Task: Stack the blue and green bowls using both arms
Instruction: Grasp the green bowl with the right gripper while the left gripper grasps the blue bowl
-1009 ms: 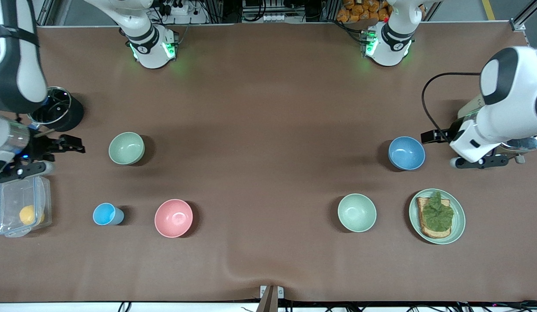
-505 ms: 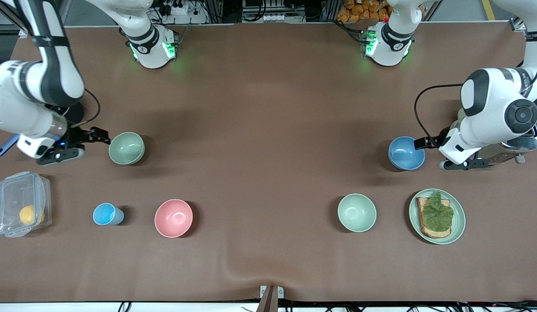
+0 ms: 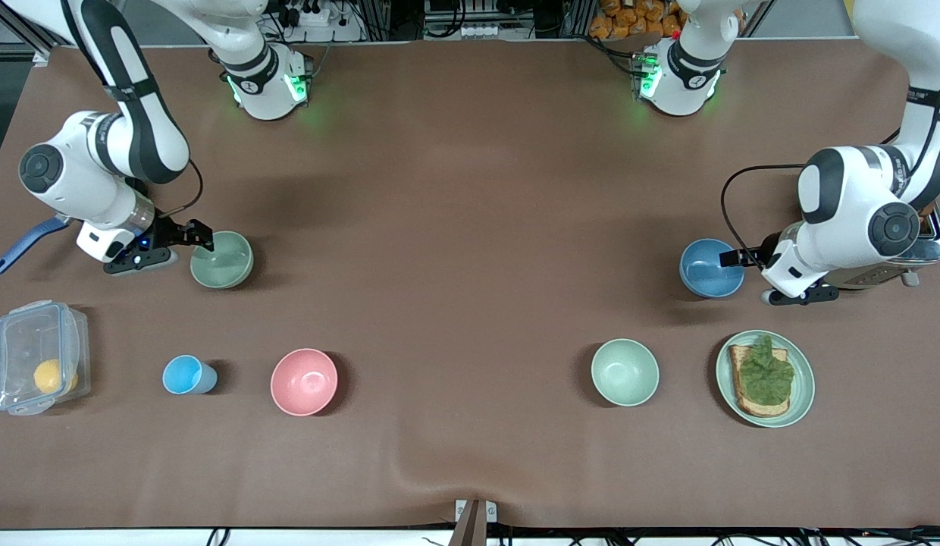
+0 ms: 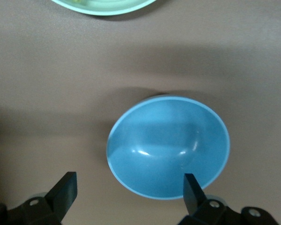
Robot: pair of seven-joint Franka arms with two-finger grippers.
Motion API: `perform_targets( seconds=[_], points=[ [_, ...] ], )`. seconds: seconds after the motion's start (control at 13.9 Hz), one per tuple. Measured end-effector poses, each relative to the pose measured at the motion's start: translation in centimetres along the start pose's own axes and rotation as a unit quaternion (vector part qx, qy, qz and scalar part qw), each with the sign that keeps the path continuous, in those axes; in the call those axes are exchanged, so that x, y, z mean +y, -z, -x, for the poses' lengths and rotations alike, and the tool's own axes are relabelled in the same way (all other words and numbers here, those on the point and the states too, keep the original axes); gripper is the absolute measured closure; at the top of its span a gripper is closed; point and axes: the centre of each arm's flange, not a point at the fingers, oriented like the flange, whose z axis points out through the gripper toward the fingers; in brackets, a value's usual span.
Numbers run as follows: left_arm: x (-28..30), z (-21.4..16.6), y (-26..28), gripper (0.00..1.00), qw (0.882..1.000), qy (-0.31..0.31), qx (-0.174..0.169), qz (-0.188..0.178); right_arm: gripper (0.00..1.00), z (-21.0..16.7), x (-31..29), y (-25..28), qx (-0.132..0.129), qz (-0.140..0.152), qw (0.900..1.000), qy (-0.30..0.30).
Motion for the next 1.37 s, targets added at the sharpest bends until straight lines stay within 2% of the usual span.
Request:
perform_targets(
  seconds=[0.14,0.22,0.36,0.5,0.58,0.72,0.79,0.87,0.94,1.08,1.15,1.23,1.37],
  points=[
    [-0.6,-0.3,-1.3,0.00,1.000,-0.001,-0.005,0.004,0.13,0.6,1.5,-2.2,0.002,0.000,1.000,-0.007],
    [-0.8,-0.5,-2.0,0.01,1.000,-0.002,-0.007,0.005,0.19,0.8,1.9,-3.4,0.000,-0.005,1.000,-0.017],
    [-1.1,-0.8,-3.3,0.02,1.000,-0.010,-0.010,-0.006,0.41,1.2,2.1,-5.2,-0.004,-0.024,0.999,-0.046],
    [-1.5,-0.9,-4.1,0.07,1.000,-0.013,-0.014,-0.010,0.45,1.3,2.1,-6.1,-0.007,-0.033,0.998,-0.061],
    [-1.6,-0.9,-4.4,0.10,1.000,-0.012,-0.017,-0.010,0.52,1.3,2.2,-6.3,-0.008,-0.035,0.997,-0.063],
    [-1.6,-0.9,-4.6,0.10,1.000,-0.012,-0.019,-0.009,0.75,1.3,2.2,-6.5,-0.008,-0.040,0.997,-0.072],
    [-1.6,-1.0,-4.8,0.14,1.000,-0.012,-0.020,-0.009,0.88,1.3,2.3,-6.4,-0.006,-0.043,0.996,-0.080],
    [-1.6,-1.0,-5.0,0.22,1.000,-0.013,-0.023,-0.008,0.93,0.9,2.4,-6.1,-0.005,-0.050,0.995,-0.087],
    [-1.6,-1.0,-5.3,0.22,1.000,-0.013,-0.025,-0.008,0.93,0.6,2.4,-5.8,-0.008,-0.058,0.994,-0.095],
    [-1.6,-1.0,-5.6,0.36,1.000,-0.013,-0.026,-0.007,0.94,-0.3,2.5,-5.0,-0.031,-0.079,0.989,-0.124],
    [-1.6,-1.1,-5.6,0.36,1.000,-0.013,-0.026,-0.007,0.94,-1.0,2.5,-4.2,-0.045,-0.090,0.985,-0.142],
    [-1.6,-1.1,-5.6,0.43,1.000,-0.013,-0.026,-0.007,0.94,-1.8,2.5,-3.3,-0.057,-0.098,0.980,-0.162],
    [-1.6,-1.1,-5.5,0.65,1.000,-0.013,-0.025,-0.007,0.94,-2.8,2.2,-2.2,-0.069,-0.105,0.973,-0.193]
  ],
)
